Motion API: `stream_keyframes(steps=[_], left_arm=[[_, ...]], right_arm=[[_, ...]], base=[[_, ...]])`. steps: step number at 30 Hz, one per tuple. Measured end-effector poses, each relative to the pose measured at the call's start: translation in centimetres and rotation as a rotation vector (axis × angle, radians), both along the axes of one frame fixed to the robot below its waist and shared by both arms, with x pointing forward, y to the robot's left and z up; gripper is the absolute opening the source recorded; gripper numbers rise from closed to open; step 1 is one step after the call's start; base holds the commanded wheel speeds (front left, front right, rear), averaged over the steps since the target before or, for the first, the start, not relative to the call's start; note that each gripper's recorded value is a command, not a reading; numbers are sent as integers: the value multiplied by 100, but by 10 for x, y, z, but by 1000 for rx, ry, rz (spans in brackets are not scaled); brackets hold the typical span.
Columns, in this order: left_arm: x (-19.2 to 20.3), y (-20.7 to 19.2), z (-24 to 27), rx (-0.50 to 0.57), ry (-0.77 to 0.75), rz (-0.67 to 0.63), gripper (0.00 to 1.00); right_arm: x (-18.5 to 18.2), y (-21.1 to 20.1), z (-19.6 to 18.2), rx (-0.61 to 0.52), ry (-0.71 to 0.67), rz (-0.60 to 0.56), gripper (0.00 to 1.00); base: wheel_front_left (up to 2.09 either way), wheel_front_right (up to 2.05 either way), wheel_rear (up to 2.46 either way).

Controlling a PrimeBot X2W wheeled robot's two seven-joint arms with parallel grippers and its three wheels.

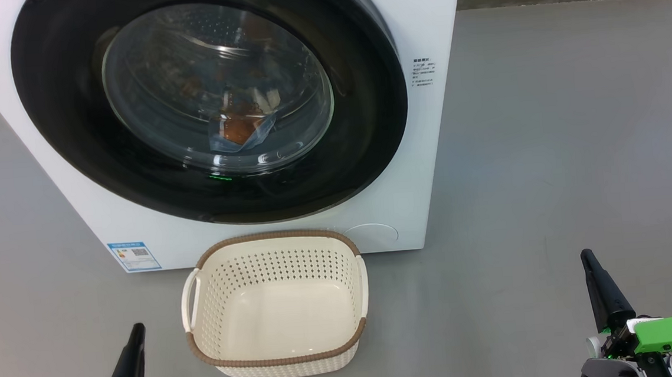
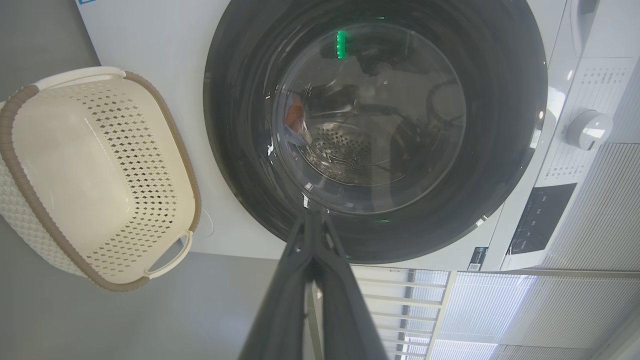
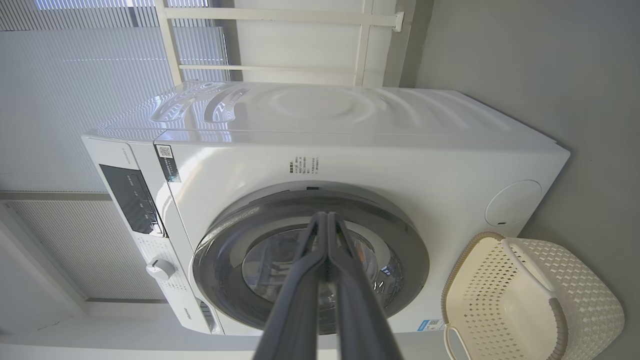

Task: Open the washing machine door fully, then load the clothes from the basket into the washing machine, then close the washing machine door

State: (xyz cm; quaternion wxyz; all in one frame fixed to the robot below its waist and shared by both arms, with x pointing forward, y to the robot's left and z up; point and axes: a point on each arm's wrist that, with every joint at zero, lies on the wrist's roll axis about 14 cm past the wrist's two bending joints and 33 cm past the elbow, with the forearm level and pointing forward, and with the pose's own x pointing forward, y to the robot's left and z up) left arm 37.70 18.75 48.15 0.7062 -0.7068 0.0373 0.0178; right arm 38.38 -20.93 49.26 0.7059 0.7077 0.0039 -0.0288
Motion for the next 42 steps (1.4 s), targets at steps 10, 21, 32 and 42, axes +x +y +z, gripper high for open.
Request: stream_keyframes(steps=[10,21,32,42], left_arm=[[0,0,0,0,0,0,0],[0,0,0,0,0,1,0],[0,0,0,0,0,1,0],[0,0,0,0,0,1,0]], right_arm=[[0,0,0,0,0,0,0],[0,0,0,0,0,0,0],[0,0,0,0,0,0,0],[0,0,0,0,0,0,0]], base=[[0,0,0],[0,0,0],[0,0,0],[0,0,0]])
